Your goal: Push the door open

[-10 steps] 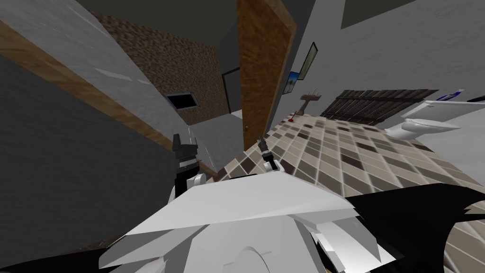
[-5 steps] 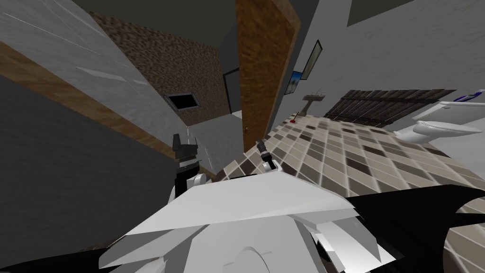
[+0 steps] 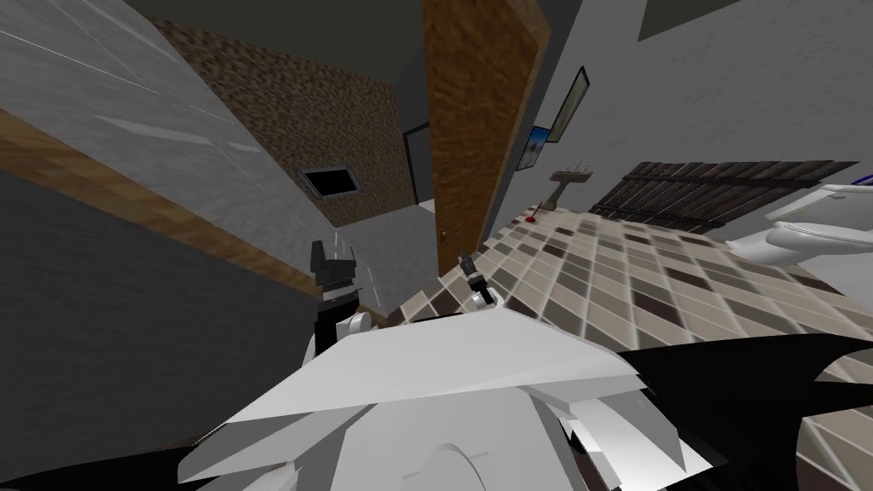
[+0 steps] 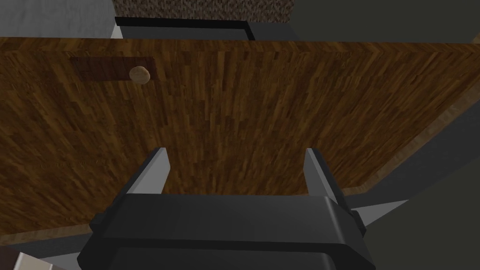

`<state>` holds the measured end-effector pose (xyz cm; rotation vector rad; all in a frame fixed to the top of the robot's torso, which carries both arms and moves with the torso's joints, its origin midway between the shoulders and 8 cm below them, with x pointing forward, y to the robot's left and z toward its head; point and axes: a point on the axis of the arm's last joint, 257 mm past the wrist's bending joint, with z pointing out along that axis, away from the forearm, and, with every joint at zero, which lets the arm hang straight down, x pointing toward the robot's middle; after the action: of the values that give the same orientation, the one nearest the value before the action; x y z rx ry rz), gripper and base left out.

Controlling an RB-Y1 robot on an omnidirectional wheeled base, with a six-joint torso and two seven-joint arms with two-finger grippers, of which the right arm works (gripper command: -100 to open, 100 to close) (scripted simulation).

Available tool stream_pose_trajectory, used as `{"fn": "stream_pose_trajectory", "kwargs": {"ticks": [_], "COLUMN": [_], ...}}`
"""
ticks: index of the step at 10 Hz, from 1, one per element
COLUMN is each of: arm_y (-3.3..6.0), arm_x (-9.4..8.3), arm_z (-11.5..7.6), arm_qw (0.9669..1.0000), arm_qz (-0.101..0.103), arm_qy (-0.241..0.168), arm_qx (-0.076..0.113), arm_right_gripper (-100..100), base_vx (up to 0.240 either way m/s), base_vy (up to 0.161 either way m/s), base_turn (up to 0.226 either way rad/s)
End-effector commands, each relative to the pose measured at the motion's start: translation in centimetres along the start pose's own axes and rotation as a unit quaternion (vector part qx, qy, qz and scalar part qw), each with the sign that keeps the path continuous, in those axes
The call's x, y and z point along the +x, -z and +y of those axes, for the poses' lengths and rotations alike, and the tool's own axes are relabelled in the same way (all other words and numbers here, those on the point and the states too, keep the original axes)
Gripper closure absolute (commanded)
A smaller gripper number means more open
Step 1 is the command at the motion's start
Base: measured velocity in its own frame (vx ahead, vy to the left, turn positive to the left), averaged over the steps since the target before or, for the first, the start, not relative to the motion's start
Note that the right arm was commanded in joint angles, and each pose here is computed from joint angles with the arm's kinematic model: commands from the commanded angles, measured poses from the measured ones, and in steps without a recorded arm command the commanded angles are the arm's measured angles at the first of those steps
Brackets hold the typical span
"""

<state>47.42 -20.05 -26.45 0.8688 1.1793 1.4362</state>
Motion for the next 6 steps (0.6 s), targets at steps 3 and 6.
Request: {"fn": "stream_pose_trajectory", "kwargs": {"ticks": [3,6], "arm_y": [0.1,0.16], "arm_x": [0.9,1.6], "arm_z": [-1.9,-3.4], "arm_qw": [0.9998,0.9992], "arm_qz": [0.014,0.025], "arm_qy": [-0.005,-0.01], "arm_qx": [0.016,0.029], "arm_right_gripper": [-100,-100], "base_vx": [0.09,0.085], "base_vy": [-0.07,-0.049], "base_turn": [0.038,0.037]}}
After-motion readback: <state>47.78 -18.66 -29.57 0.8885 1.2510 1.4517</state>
